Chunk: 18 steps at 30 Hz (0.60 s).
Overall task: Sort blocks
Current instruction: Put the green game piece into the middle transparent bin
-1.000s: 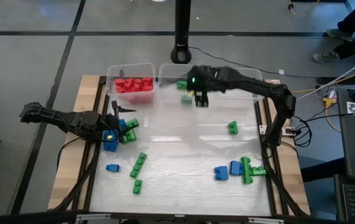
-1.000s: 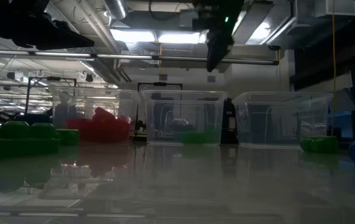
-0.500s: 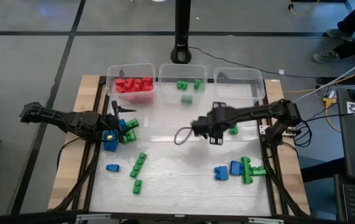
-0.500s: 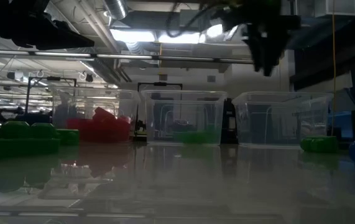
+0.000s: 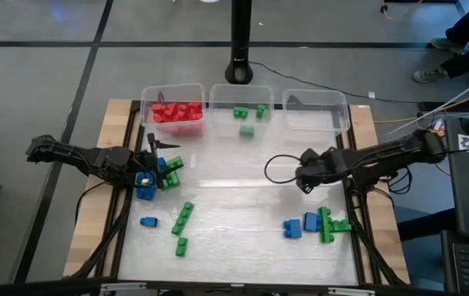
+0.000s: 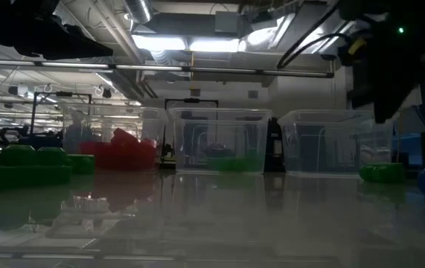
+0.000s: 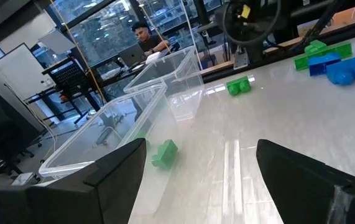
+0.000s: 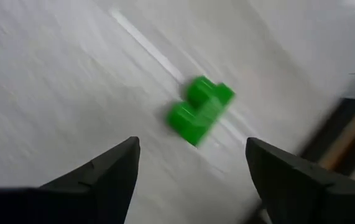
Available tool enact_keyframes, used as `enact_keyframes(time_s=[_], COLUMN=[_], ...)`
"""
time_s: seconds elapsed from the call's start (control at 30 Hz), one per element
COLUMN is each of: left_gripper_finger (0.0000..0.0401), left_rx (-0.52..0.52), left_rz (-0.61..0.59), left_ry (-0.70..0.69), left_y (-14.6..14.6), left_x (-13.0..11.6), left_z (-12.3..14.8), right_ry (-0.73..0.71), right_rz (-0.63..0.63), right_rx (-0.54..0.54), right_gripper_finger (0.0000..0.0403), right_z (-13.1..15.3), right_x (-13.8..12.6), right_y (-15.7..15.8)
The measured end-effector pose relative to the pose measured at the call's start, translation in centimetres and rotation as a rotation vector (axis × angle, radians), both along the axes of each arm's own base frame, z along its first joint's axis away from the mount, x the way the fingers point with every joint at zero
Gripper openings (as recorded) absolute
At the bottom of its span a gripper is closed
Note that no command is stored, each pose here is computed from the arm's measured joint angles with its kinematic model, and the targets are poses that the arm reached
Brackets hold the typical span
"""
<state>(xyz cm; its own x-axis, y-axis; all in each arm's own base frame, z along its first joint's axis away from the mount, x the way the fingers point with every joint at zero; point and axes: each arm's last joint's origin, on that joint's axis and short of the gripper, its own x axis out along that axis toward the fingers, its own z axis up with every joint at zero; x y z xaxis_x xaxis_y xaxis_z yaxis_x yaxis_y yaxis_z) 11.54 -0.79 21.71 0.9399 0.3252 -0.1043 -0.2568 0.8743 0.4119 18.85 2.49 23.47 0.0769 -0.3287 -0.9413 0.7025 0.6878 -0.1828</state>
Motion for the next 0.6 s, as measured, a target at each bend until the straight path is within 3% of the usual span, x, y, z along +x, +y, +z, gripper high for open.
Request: enact_keyframes(time_s=[0.1,0.23,0.6], left_gripper_finger=[0.0296,0.0296,0.0296], left_rx=[0.000,-0.006,-0.013], left_rz=[0.000,0.001,0.001], left_ry=[0.000,-0.002,-0.005], left_y=[0.0,0.0,0.0], left_x=[0.0,0.0,0.0], left_z=[0.0,0.0,0.0], right_ry=[-0.092,-0.100,-0.091], right_rz=[-0.021,-0.043,-0.144], right_rx=[0.022,0.035,-0.102], right_gripper_finger=[0.0290,0.0292,0.0362], right_z=[-1.6,-3.5,-5.3], right_x=[-0.5,-0.8,-1.6], right_y=[-0.1,-0.1,-1.0])
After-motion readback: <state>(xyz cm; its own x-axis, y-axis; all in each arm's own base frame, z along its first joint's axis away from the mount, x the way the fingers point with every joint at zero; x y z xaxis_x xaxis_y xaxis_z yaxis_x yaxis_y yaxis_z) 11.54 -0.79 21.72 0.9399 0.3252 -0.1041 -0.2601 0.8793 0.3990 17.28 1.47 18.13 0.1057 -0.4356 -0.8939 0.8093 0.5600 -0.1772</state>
